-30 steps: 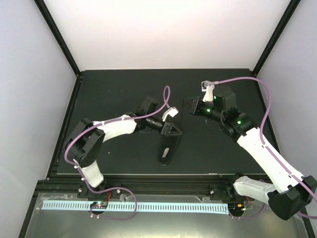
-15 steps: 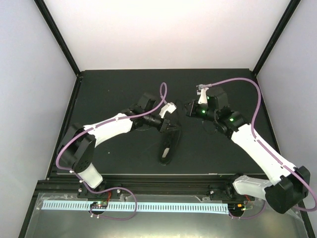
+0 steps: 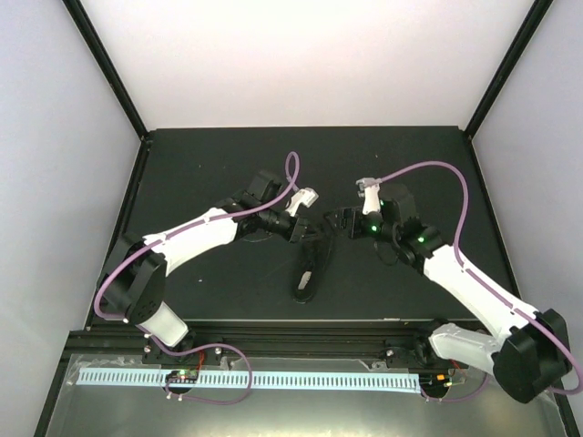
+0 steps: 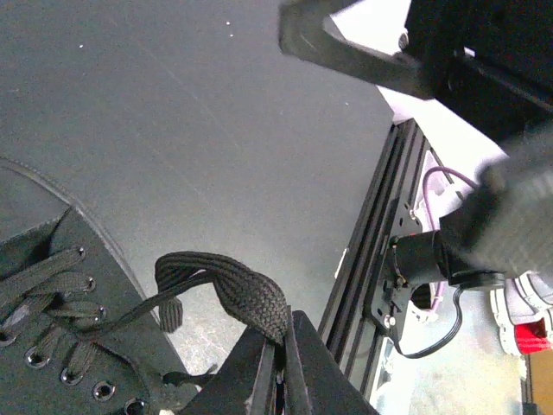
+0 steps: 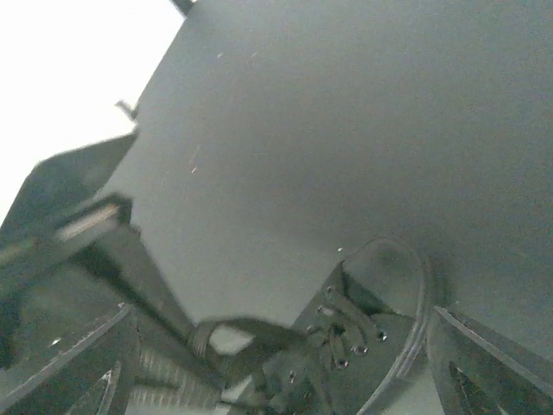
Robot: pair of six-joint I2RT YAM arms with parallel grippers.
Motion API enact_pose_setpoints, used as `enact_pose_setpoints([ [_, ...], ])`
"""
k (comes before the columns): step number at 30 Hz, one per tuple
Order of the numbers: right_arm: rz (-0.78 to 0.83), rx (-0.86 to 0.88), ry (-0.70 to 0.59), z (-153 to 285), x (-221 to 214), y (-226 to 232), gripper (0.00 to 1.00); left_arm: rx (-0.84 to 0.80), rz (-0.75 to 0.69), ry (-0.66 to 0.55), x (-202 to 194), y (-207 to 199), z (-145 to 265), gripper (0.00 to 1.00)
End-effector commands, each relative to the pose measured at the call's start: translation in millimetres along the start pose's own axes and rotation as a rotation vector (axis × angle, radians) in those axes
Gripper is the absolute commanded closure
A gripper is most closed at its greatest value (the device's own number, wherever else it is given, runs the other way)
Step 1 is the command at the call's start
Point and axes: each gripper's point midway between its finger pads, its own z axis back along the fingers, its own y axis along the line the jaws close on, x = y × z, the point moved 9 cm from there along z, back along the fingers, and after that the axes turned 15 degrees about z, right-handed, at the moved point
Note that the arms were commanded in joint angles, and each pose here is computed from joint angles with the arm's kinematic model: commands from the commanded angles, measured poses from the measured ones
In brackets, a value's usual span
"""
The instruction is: Tie the shoes
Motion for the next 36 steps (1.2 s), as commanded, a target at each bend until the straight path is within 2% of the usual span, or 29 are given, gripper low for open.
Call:
enact_pose_setpoints([
  [1,0.177,0.227,-0.133,8.5,-9.6,15.7,0.08,-0.014,0.033,-0.027,9.8,-11.0,14.6,0.98],
  [5,0.234,0.381,-0.194,10.4,-27.2,23.9,0.07,-0.037,0.049,-0.006,10.3,-9.7,16.8,0.98],
  [13,0.267,0.532,-0.185,-2.3,-23.9,31.6,0.09,-0.042,0.043,0.036,11.7,-9.9,18.8,0.98],
  [22,0.307,0.569,-0.138,-15.2,-26.7,30.6,0.11,-0.055,0.051,0.057,14.0,-10.8,17.7,0.98],
  [28,0.304,0.604,-0.096,-26.2,-31.9,29.1,0.18,-0.06,0.052,0.061,15.5,-12.1,18.1,0.98],
  [36,0.337,0.526,-0.107,-29.6,-31.9,23.7,0.19,-0.069,0.065,0.074,16.6,-12.7,17.0,0.98],
])
